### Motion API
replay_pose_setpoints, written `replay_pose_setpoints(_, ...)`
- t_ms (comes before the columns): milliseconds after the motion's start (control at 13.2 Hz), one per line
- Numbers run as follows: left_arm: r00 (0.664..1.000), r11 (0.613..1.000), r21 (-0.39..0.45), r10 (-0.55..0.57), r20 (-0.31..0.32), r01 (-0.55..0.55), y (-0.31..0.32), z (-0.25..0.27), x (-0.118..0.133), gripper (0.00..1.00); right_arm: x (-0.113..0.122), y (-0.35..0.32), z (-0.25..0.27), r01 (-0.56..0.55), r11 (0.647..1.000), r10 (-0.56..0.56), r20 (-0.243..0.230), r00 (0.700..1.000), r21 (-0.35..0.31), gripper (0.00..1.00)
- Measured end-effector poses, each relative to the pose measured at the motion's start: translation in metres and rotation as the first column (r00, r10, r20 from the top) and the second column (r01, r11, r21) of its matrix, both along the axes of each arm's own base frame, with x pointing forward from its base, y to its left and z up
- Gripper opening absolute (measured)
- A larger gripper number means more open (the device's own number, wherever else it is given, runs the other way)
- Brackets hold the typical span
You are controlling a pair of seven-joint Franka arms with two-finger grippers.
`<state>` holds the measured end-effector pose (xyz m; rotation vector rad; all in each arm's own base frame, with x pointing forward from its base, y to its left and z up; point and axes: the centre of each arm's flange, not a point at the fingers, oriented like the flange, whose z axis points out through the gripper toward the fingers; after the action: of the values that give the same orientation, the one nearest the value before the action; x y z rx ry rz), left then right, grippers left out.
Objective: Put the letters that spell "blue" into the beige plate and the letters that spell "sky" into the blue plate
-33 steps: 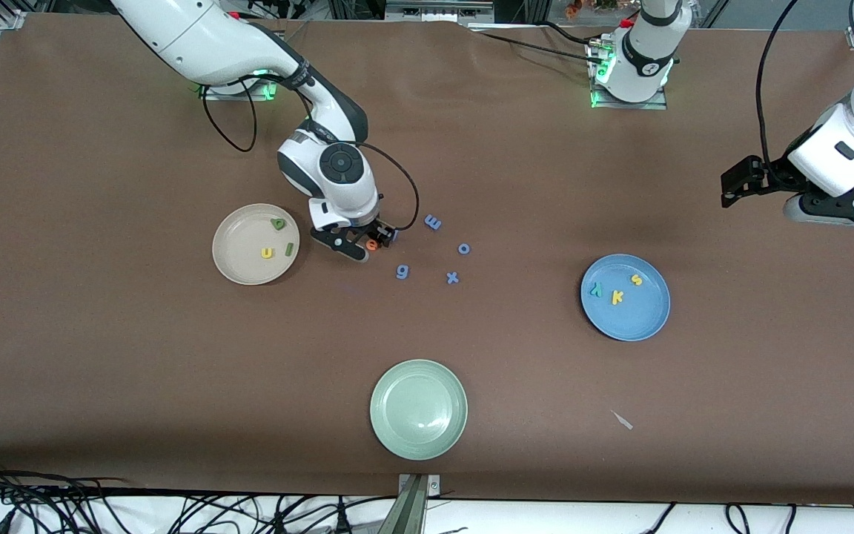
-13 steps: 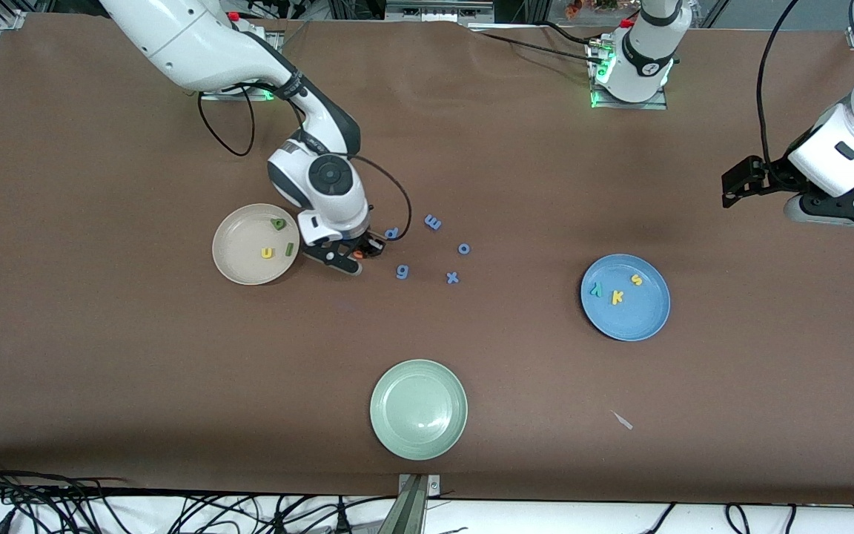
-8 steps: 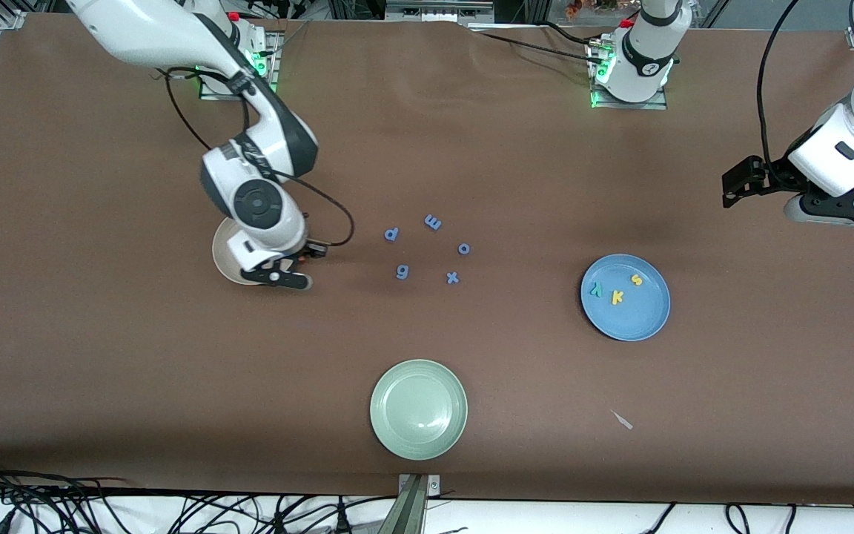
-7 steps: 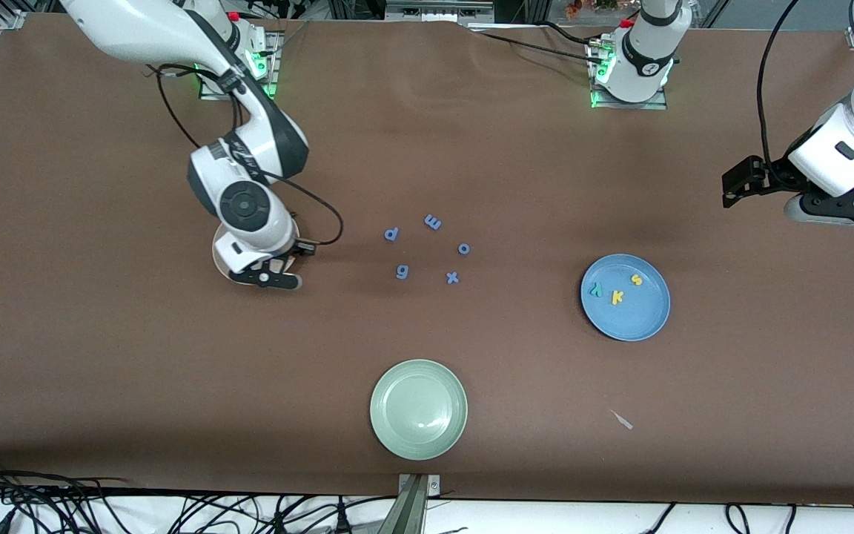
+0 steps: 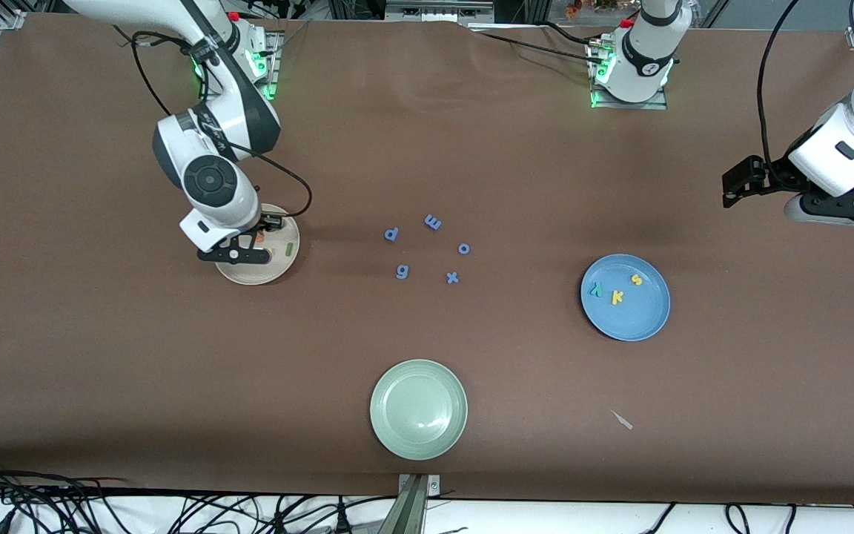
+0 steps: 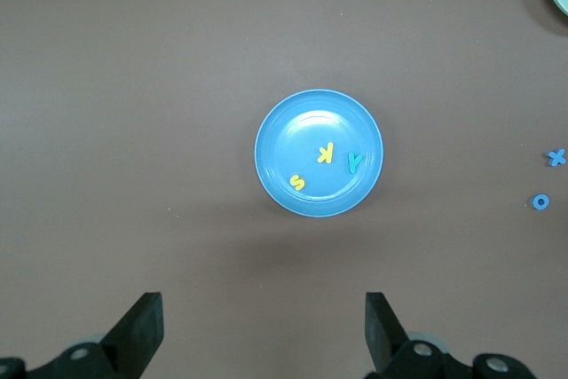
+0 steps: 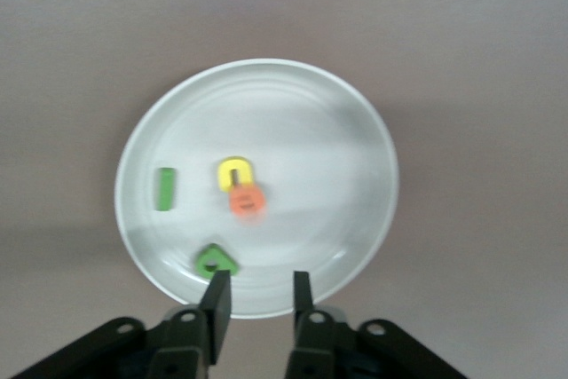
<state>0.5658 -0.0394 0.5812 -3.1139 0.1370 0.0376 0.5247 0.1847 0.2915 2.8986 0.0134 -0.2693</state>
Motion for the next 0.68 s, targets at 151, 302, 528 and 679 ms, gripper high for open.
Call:
replay_pose_setpoints(151,1.0,1.0,0.0,0.0,0.0,0.0,0.0,0.0,0.0,1.0,0.003,-0.009,0.018,-0.002,1.0,0.002,0.007,1.0,-0.01,0.58)
replay_pose_setpoints(302,1.0,1.0,0.0,0.0,0.0,0.0,0.0,0.0,0.0,1.0,0.01,-0.008,0.043,0.021,1.0,-0.021,0.01,1.0,0.004,0.78)
replay_pose_setpoints(528,1.0,1.0,0.0,0.0,0.0,0.0,0.0,0.0,0.0,1.0,0.033,-0.003,0.117,0.056,0.997,-0.057,0.011,0.998,0.05,1.0)
replay_pose_setpoints(679,1.0,1.0,0.0,0.0,0.0,0.0,0.0,0.0,0.0,1.0,0.046,-0.003,0.174,0.035,0.997,-0.039,0.052,0.998,0.07,1.0)
